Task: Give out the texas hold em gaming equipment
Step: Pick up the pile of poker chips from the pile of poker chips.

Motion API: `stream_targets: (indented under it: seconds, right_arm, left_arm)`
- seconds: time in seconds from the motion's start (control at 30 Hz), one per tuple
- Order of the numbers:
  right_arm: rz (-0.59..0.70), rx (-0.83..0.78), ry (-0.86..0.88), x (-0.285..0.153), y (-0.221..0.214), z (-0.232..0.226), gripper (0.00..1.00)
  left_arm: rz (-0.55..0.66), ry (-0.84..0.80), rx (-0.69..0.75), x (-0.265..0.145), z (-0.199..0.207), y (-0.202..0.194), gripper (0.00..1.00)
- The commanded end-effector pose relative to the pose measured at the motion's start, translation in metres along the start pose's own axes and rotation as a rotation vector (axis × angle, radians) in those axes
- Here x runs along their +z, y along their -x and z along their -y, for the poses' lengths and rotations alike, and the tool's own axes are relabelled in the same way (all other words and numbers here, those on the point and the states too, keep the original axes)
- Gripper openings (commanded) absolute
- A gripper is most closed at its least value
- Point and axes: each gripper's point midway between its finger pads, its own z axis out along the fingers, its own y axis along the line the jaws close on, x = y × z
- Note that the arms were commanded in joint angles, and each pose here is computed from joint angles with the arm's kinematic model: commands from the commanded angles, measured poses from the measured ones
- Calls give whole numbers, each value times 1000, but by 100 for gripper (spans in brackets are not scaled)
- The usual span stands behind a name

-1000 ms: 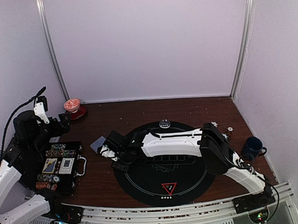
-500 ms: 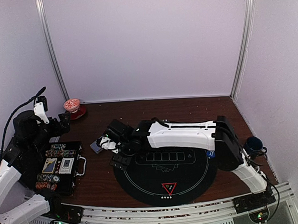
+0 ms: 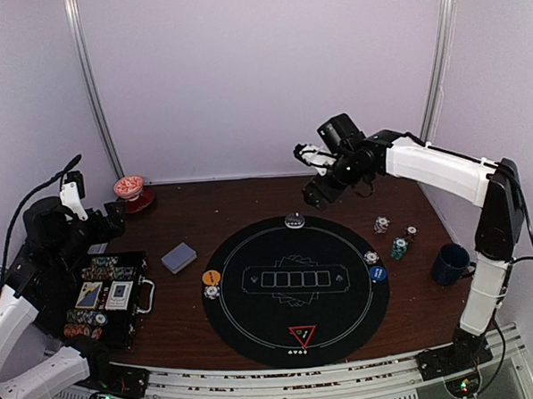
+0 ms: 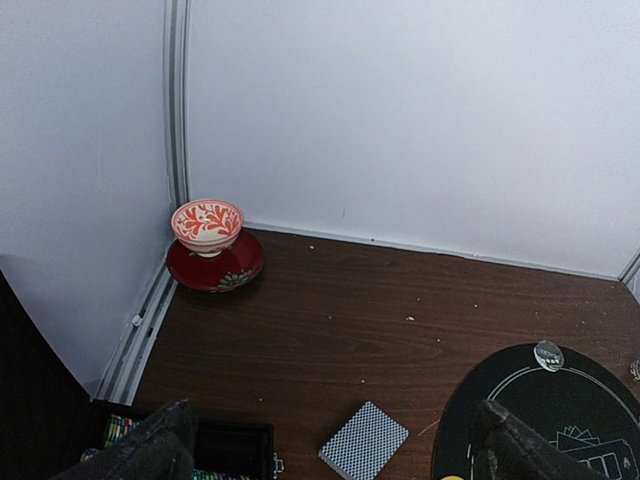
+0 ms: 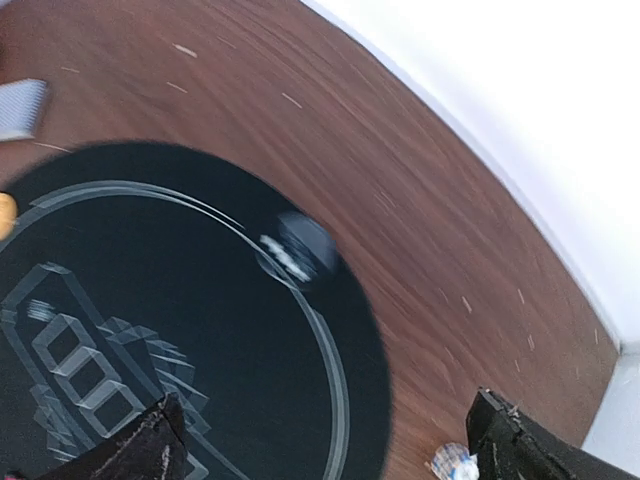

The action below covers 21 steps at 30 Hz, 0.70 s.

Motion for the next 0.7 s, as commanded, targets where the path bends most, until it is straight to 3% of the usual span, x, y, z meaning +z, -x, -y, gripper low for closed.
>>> stream_targets:
  seconds: [0.0,0.27,0.67]
  right_arm:
    - [-66,131,-45,-2,-56,64,100]
    - [-220,296,-193,16,-138,142,98]
    - [-369,353,-182,42,-201,157,89]
  left_arm:
    - [48,-12,-23,-1,2,11,98]
    - [58,-20,-26,-4,2,13,98]
    - [69,-18,-28,-6,2,16,98]
